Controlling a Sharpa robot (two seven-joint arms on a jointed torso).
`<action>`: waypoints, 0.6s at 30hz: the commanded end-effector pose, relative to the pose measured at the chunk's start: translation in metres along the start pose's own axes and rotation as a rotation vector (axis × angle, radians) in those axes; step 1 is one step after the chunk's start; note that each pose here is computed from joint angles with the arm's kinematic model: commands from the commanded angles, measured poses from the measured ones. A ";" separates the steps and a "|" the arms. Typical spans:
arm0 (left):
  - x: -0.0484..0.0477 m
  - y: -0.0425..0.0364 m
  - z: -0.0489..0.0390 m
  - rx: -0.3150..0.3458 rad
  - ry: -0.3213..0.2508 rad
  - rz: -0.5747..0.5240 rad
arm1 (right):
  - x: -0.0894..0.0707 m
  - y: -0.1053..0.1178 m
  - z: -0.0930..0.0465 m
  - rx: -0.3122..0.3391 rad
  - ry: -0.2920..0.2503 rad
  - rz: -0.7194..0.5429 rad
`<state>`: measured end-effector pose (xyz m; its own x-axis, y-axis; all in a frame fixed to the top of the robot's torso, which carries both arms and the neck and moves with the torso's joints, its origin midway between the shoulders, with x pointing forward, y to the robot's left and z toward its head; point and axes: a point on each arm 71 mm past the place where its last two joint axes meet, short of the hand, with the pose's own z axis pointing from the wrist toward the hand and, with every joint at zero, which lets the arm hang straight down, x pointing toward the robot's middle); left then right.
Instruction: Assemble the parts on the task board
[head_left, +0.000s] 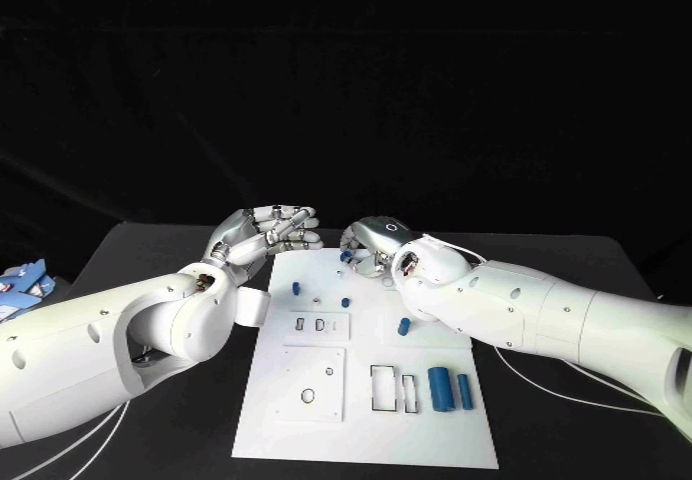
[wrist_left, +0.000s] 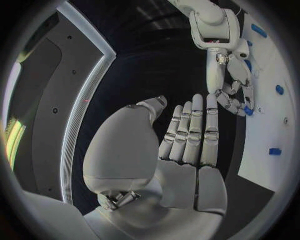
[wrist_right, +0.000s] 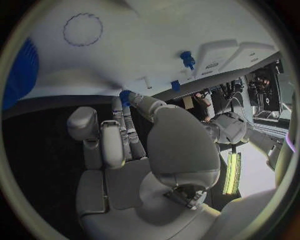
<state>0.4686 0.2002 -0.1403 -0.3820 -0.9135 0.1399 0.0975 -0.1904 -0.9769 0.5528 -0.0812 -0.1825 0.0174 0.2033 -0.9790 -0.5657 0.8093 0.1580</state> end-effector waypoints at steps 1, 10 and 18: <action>0.0031 -0.0012 0.0007 0.008 0.021 -0.013 | 0.003 0.004 0.001 -0.007 0.018 0.001; 0.0024 -0.0012 0.0007 0.005 0.019 -0.011 | 0.003 0.005 0.000 -0.016 0.018 0.004; 0.0010 -0.0014 0.0006 0.003 0.017 -0.010 | 0.000 -0.005 -0.004 0.004 0.007 0.000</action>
<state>0.4690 0.2009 -0.1401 -0.3811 -0.9140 0.1391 0.0964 -0.1889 -0.9772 0.5522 -0.0863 -0.1840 0.0123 0.2012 -0.9795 -0.5614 0.8120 0.1597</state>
